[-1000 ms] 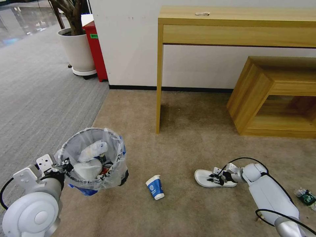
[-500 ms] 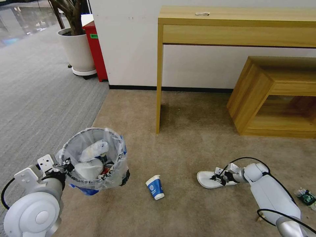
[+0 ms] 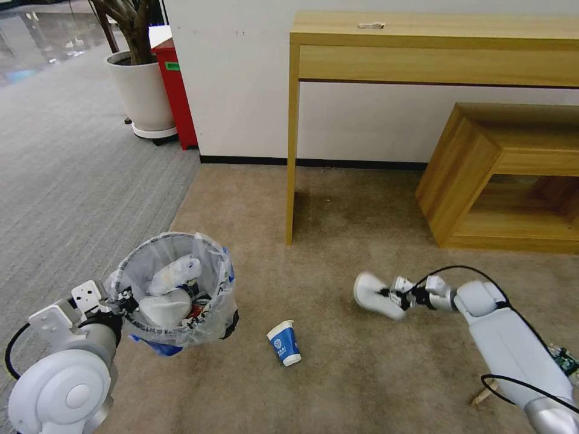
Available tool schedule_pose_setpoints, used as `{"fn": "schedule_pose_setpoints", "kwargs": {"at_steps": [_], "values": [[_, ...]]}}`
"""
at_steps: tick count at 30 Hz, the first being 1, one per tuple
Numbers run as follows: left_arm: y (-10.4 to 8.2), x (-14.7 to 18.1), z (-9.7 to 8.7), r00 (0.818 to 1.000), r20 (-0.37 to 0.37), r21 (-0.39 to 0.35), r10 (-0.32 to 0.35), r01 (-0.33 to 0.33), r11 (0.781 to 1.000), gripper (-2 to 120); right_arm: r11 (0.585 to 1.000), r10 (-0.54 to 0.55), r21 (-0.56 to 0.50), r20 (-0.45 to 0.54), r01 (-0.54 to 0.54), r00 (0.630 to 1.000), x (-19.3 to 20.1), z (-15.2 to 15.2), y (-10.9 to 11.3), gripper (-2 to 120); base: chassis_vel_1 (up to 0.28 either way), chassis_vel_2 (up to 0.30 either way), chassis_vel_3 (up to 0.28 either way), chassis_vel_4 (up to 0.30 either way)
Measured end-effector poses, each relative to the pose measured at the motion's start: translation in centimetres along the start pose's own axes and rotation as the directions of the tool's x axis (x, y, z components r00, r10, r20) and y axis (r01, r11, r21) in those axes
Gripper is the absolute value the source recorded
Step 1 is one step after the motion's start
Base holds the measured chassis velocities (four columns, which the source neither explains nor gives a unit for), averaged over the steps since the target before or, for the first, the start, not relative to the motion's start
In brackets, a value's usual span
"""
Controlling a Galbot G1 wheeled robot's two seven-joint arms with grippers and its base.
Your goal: Pick up the trash bin and place the garbage on the floor into it.
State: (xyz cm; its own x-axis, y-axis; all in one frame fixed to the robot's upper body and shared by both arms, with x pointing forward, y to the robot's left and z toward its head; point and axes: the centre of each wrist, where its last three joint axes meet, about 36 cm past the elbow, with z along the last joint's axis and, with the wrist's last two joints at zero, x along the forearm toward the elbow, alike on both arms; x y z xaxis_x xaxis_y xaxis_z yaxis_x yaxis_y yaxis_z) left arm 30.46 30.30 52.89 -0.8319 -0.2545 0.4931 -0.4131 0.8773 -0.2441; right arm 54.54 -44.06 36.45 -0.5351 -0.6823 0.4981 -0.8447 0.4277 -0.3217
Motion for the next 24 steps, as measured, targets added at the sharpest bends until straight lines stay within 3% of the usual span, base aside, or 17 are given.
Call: {"fn": "schedule_pose_setpoints", "kwargs": {"at_steps": [3, 5, 7, 10, 12, 13, 16, 17, 18, 19, 21, 22, 23, 24], "values": [[0.0, 0.0, 0.1, 1.0, -0.006, -0.003, 0.005, -0.005, 1.0, 0, 1.0, -0.003, 0.005, 0.058, 0.002, 0.998, 0.3, -1.2, -0.1, 0, 0.0, 0.0, 0.0, 0.0], [-0.2, 0.1, 0.2, 0.999, -0.026, -0.001, 0.027, -0.027, 1.0, 0, 1.0, -0.011, 0.006, 0.164, 0.01, 0.986, 0.6, -3.2, 0.1, 0, 0.0, 0.0, 0.0, 0.0], [-0.2, 0.1, 0.2, 0.999, -0.029, -0.001, 0.031, -0.031, 1.0, 0, 1.0, -0.012, 0.005, 0.18, 0.012, 0.984, 0.7, -3.4, 0.2, 0, 0.0, 0.0, 0.0, 0.0], [-0.5, 0.2, 0.3, 0.998, -0.046, 0.003, 0.053, -0.053, 0.999, 0, 1.0, -0.017, -0.008, 0.261, 0.02, 0.965, 0.6, -4.6, 0.5, 0, 0.0, 0.0, 0.0, 0.0], [-0.8, 0.4, 0.5, 0.993, -0.077, 0.009, 0.091, -0.09, 0.996, 0, 0.998, -0.021, -0.04, 0.388, 0.04, 0.921, 0.3, -6.3, 1.3, 0, 0.0, 0.0, 0.0, 0.0], [-0.8, 0.4, 0.5, 0.993, -0.077, 0.009, 0.091, -0.09, 0.996, 0, 0.998, -0.021, -0.04, 0.388, 0.04, 0.921, 0.3, -6.3, 1.3, 0, 0.0, 0.0, 0.0, 0.0], [-1.4, 0.7, 0.9, 0.981, -0.126, 0.008, 0.146, -0.146, 0.989, 0, 0.994, -0.027, -0.075, 0.523, 0.078, 0.852, -1.0, -8.5, 2.6, 0, 0.0, 0.0, 0.0, 0.0], [-1.7, 1.0, 1.3, 0.971, -0.155, 0.004, 0.182, -0.184, 0.983, 0, 0.99, -0.039, -0.088, 0.595, 0.112, 0.803, -2.0, -10.1, 3.5, 0, 0.0, 0.0, 0.0, 0.0], [-1.7, 1.0, 1.3, 0.971, -0.155, 0.004, 0.182, -0.184, 0.983, 0, 0.99, -0.039, -0.088, 0.595, 0.112, 0.803, -2.0, -10.1, 3.5, 0, 0.0, 0.0, 0.0, 0.0], [-1.9, 1.2, 1.4, 0.965, -0.171, 0.003, 0.201, -0.203, 0.979, 0, 0.987, -0.046, -0.093, 0.633, 0.134, 0.773, -2.5, -11.1, 4.1, 0, 0.0, 0.0, 0.0, 0.0], [-2.4, 1.5, 1.7, 0.949, -0.208, 0.002, 0.236, -0.241, 0.971, 0, 0.97, -0.088, -0.083, 0.759, 0.23, 0.645, -4.4, -15.7, 5.8, 0, 0.0, 0.0, 0.0, 0.0], [-2.4, 1.5, 1.7, 0.949, -0.208, 0.002, 0.236, -0.241, 0.971, 0, 0.97, -0.088, -0.083, 0.759, 0.23, 0.645, -4.4, -15.7, 5.8, 0, 0.0, 0.0, 0.0, 0.0], [-2.4, 1.5, 1.8, 0.947, -0.214, 0.0, 0.238, -0.243, 0.97, 0, 0.966, -0.1, -0.072, 0.782, 0.249, 0.616, -4.8, -16.9, 6.1, 0, 0.0, 0.0, 0.0, 0.0], [-2.5, 1.3, 2.1, 0.944, -0.23, -0.004, 0.236, -0.243, 0.97, 0, 0.957, -0.15, -0.018, 0.825, 0.289, 0.546, -5.8, -20.5, 6.8, 0, 0.0, 0.0, 0.0, 0.0]]}}
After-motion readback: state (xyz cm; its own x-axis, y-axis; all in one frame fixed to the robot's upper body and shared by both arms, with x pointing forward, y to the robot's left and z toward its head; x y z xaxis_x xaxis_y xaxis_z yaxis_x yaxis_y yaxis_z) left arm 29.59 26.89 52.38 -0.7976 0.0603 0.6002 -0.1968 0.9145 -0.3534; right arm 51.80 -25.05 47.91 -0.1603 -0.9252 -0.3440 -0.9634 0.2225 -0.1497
